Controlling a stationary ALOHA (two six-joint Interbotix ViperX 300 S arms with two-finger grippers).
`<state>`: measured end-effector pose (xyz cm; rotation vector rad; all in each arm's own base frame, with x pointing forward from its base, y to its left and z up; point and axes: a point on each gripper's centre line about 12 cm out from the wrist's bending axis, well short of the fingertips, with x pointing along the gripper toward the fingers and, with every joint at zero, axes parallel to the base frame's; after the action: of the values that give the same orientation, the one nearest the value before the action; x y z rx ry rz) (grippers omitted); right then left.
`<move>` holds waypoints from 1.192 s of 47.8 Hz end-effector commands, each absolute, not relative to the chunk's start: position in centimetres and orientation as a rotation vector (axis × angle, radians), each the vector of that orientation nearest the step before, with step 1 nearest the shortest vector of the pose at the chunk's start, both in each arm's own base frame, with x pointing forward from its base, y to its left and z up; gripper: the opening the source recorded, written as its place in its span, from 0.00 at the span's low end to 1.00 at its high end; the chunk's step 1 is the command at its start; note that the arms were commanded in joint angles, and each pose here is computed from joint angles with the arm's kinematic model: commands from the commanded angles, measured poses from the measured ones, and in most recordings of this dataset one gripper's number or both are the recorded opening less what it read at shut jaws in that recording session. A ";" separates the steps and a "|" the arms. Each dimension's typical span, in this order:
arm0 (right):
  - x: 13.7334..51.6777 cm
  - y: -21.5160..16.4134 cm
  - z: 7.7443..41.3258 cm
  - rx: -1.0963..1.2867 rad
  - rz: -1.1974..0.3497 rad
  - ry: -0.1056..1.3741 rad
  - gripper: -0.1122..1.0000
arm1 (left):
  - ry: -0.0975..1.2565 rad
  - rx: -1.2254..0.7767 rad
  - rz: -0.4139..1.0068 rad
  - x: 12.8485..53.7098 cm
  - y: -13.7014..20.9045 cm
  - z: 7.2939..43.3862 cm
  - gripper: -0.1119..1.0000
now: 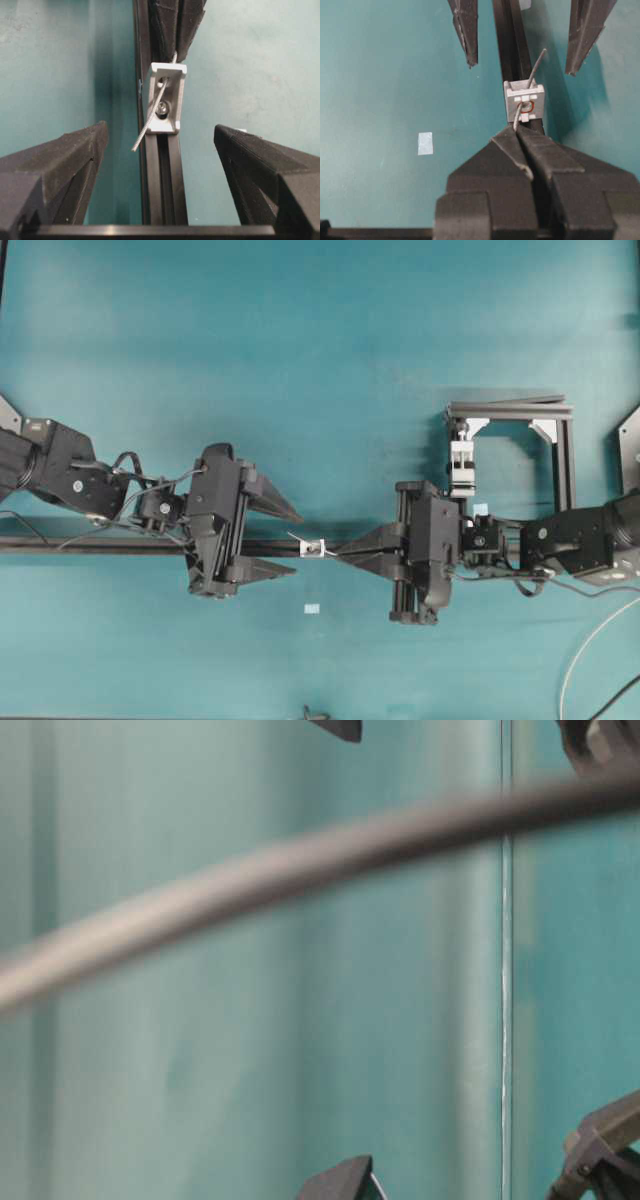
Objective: Insert the wire through the hole in the metal fitting marked with a red label.
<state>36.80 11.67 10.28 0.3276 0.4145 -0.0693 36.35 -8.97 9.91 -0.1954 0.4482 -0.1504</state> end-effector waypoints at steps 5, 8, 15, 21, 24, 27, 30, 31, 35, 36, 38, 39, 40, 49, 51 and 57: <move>37.1 11.9 11.2 0.334 -0.058 0.387 0.09 | 0.407 -0.203 -0.154 36.9 -9.0 11.2 0.45; 37.1 11.9 11.2 0.334 -0.058 0.387 0.09 | 0.403 -0.203 -0.154 36.9 -9.0 11.4 0.43; 37.1 11.9 11.2 0.334 -0.058 0.387 0.09 | 0.406 -0.202 -0.155 36.8 -9.0 11.4 0.21; 37.1 11.9 11.2 0.334 -0.059 0.388 0.09 | 0.409 -0.200 -0.157 36.8 -9.0 11.4 0.06; 37.1 11.9 11.2 0.334 -0.059 0.388 0.09 | 0.412 -0.200 -0.155 36.9 -9.0 11.4 0.02; 37.1 11.9 11.1 0.335 -0.059 0.393 0.09 | 0.416 -0.199 -0.156 36.9 -9.1 11.4 0.01; 37.0 12.0 11.0 0.333 -0.053 0.410 0.09 | 0.419 -0.199 -0.155 37.0 -9.0 11.4 0.01; 36.9 12.0 10.9 0.332 -0.052 0.416 0.09 | 0.419 -0.199 -0.155 37.0 -9.0 11.4 0.01; 36.9 12.0 10.8 0.337 -0.054 0.420 0.09 | 0.418 -0.199 -0.157 37.1 -9.1 11.5 0.01; 37.0 12.0 10.9 0.340 -0.054 0.418 0.09 | 0.419 -0.200 -0.155 37.1 -9.0 11.5 0.01; 37.0 12.0 10.9 0.340 -0.055 0.418 0.09 | 0.416 -0.200 -0.155 37.1 -9.0 11.6 0.01; 37.0 12.0 10.9 0.339 -0.054 0.417 0.09 | 0.417 -0.200 -0.157 37.1 -9.1 11.6 0.01; 37.0 12.0 10.9 0.337 -0.054 0.418 0.09 | 0.418 -0.200 -0.155 37.1 -9.0 11.5 0.01; 37.1 12.1 11.0 0.333 -0.047 0.412 0.09 | 0.418 -0.198 -0.158 37.1 -9.1 11.5 0.01; 37.2 12.1 11.1 0.332 -0.046 0.409 0.09 | 0.421 -0.200 -0.155 37.1 -9.0 11.5 0.01; 37.3 11.9 11.3 0.332 -0.053 0.387 0.09 | 0.426 -0.198 -0.156 37.1 -9.1 11.5 0.01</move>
<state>36.76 11.66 10.07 0.3252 0.4355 -0.0629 36.55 -8.95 9.86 -0.1929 0.4739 -0.1468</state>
